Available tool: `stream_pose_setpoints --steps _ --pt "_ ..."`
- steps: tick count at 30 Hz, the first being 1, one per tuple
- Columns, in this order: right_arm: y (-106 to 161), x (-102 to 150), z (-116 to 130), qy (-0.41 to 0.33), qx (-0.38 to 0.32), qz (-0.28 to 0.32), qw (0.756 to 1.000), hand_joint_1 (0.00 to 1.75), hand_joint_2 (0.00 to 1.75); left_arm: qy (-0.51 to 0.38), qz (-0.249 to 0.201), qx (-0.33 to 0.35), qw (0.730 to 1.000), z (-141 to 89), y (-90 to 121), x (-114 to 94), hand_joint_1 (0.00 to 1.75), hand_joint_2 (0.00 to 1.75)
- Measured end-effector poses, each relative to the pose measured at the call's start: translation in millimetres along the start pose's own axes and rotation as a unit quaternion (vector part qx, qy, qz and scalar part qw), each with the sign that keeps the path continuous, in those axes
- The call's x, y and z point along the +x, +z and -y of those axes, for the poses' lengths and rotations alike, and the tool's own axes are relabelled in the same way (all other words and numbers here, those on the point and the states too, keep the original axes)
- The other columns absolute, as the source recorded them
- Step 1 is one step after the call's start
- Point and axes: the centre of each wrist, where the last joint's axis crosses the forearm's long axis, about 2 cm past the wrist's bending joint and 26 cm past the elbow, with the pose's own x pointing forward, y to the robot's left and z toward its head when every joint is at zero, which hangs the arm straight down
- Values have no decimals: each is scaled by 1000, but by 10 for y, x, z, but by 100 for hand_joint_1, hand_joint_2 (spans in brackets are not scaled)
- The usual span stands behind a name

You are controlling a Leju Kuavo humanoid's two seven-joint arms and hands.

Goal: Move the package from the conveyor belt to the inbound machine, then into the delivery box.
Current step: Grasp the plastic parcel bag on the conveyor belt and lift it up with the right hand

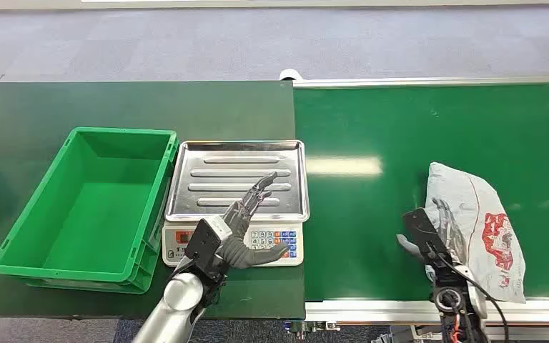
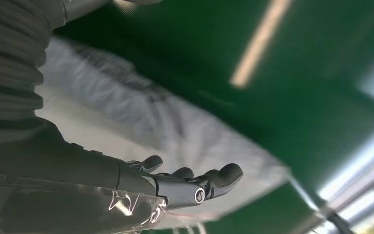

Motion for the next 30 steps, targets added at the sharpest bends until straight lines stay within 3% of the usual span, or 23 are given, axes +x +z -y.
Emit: stream_pose_setpoints --steps 6,11,21,22,25,26,30 --pt "-139 -277 98 58 33 -93 993 0 175 -3 3 4 1000 -33 17 31 0 175" --pt "-306 -273 181 111 44 -150 981 0 175 -8 3 12 1000 -54 46 60 0 175" --pt "-412 -233 205 139 52 -183 972 0 175 -11 3 21 1000 -90 97 77 0 175" --pt "-419 -227 206 142 53 -187 971 14 175 -12 3 23 1000 -92 100 76 0 175" --pt "-437 -213 202 147 59 -196 968 145 175 -13 1 26 1000 -95 108 72 0 175" --pt "-440 -212 199 146 61 -196 968 175 175 -13 0 27 1000 -95 110 71 0 175" --pt "-445 -208 202 132 56 -167 975 175 175 -13 0 30 999 -95 126 71 0 175"
